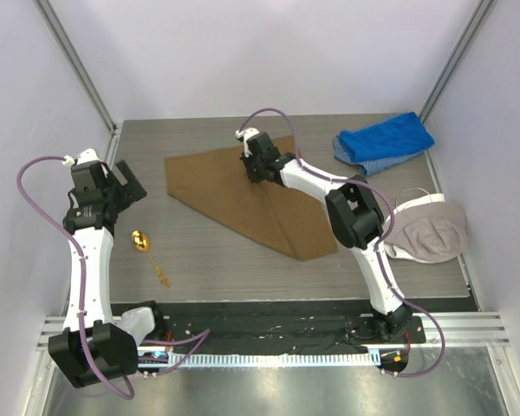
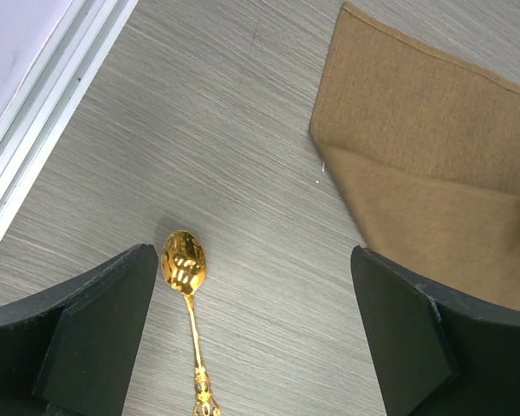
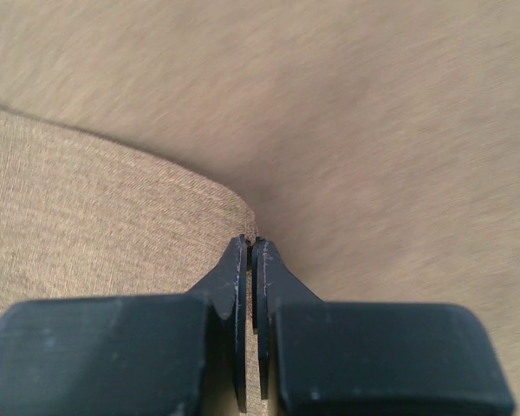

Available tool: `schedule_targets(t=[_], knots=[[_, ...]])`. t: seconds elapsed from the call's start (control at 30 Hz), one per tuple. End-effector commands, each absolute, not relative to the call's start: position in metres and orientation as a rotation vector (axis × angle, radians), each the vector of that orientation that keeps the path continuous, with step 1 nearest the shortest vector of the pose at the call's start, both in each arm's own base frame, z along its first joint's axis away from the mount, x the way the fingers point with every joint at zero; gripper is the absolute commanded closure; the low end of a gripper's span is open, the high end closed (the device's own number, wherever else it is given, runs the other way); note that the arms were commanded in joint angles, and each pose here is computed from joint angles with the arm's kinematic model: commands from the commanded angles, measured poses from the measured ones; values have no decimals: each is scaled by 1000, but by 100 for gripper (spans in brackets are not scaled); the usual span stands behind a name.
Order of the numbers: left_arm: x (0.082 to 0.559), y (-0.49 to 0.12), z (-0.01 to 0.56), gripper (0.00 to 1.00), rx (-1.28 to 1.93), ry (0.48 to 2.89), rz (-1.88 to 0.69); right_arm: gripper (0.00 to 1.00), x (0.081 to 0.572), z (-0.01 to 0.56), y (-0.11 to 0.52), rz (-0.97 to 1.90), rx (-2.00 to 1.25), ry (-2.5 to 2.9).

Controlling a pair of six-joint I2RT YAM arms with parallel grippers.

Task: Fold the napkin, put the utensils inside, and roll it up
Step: Fold the napkin

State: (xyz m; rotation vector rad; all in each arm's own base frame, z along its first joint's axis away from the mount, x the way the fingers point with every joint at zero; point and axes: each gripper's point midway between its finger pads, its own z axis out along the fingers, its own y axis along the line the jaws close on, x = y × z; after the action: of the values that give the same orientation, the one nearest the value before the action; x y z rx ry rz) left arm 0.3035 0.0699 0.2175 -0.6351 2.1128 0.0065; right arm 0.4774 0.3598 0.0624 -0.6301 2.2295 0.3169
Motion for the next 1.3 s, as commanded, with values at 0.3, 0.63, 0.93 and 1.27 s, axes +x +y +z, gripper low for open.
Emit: schedule_targets(t=[0.3,0.63,0.93,1.27], knots=[[311,71,217,0,-639,2100,-8,99,573,103,312,206,-441,2088],[312,71,216,0,-642,2100,-5,99,612,110,285,130,-360,2044],[312,70,215,0,-638,2103,-8,99,632,112,266,78,-327,2021],[312,69,215,0,-637,2105,-13,99,642,111,249,36,-294,2015]])
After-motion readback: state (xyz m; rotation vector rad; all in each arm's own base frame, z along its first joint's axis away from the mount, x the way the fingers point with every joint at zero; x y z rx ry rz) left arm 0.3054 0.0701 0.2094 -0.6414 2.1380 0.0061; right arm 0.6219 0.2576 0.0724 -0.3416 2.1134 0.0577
